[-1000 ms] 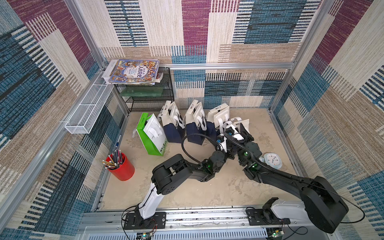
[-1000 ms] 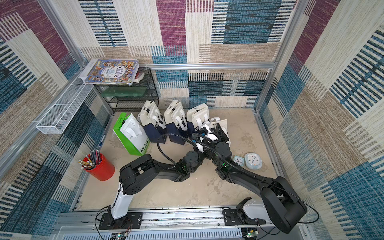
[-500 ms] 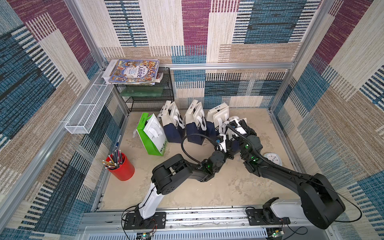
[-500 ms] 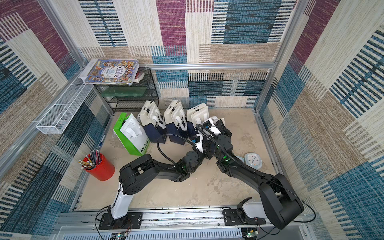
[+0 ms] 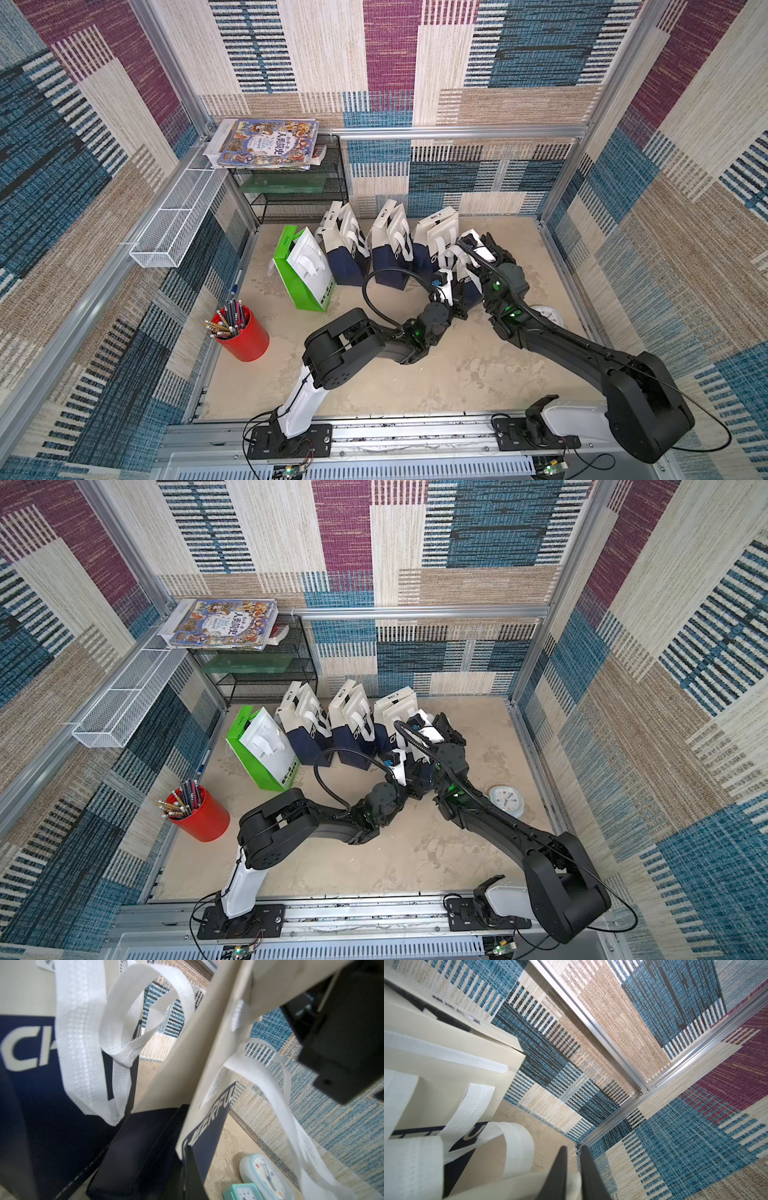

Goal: Open the takeout bag
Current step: Open the takeout bag at the center of the board.

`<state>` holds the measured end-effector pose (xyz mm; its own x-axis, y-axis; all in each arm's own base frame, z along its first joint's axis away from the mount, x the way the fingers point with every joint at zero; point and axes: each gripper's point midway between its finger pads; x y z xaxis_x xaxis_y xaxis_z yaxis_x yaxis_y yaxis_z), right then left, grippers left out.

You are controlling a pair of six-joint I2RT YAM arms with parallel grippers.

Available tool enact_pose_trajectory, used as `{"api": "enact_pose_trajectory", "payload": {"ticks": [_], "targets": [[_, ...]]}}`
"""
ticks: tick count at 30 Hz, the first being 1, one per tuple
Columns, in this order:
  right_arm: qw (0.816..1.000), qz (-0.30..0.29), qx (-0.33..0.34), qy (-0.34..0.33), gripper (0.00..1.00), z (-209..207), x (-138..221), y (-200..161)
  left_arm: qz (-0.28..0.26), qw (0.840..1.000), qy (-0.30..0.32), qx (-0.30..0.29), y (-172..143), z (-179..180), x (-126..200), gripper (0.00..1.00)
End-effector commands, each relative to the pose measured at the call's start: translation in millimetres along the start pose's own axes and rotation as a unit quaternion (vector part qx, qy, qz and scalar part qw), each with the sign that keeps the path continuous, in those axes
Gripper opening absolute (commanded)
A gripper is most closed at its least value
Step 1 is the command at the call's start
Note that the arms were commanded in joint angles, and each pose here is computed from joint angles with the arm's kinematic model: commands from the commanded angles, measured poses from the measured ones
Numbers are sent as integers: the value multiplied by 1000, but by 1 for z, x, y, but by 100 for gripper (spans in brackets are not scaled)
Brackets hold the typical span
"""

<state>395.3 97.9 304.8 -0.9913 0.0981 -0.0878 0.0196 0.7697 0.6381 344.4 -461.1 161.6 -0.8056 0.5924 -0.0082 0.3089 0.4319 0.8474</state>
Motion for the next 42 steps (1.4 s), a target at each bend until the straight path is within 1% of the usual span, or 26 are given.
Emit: {"api": "enact_pose_trajectory", "payload": {"ticks": [1,3,5,6,9,11,14,22,27,42], "targets": [[1000,-4,-25,15,57,-5,11,-3,69,996,41,-36,-37,24,4,0],[999,-3,-46,7,64,-19,20,-12,71,996,41,-35,-38,24,4,0],[999,3,-50,8,68,-25,26,-23,71,996,38,-33,-38,23,4,0],[999,2,-49,16,70,-24,29,-27,72,996,38,-33,-39,23,4,0],[998,-16,-41,47,74,-8,39,-27,73,996,36,-32,-40,22,3,0],[998,-20,-37,52,77,0,42,-26,73,996,36,-31,-40,22,3,0],[998,-12,-22,58,78,12,42,-29,73,996,36,-32,-39,21,3,0],[997,-39,-12,62,78,28,42,-11,71,996,39,-33,-38,23,4,0],[997,-57,-23,55,77,26,42,3,72,996,40,-34,-39,23,4,0],[996,-67,-13,56,75,32,37,17,75,996,40,-35,-41,24,4,0]]}}
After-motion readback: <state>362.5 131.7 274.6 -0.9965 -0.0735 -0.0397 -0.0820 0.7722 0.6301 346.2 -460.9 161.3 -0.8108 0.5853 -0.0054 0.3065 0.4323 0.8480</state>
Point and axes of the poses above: each gripper's point midway between its finger pads, its own x axis back along the fingers, its own z axis along the line the jaws close on, y = z × x, and after that the axes turned 7 degrees about x, right-handed
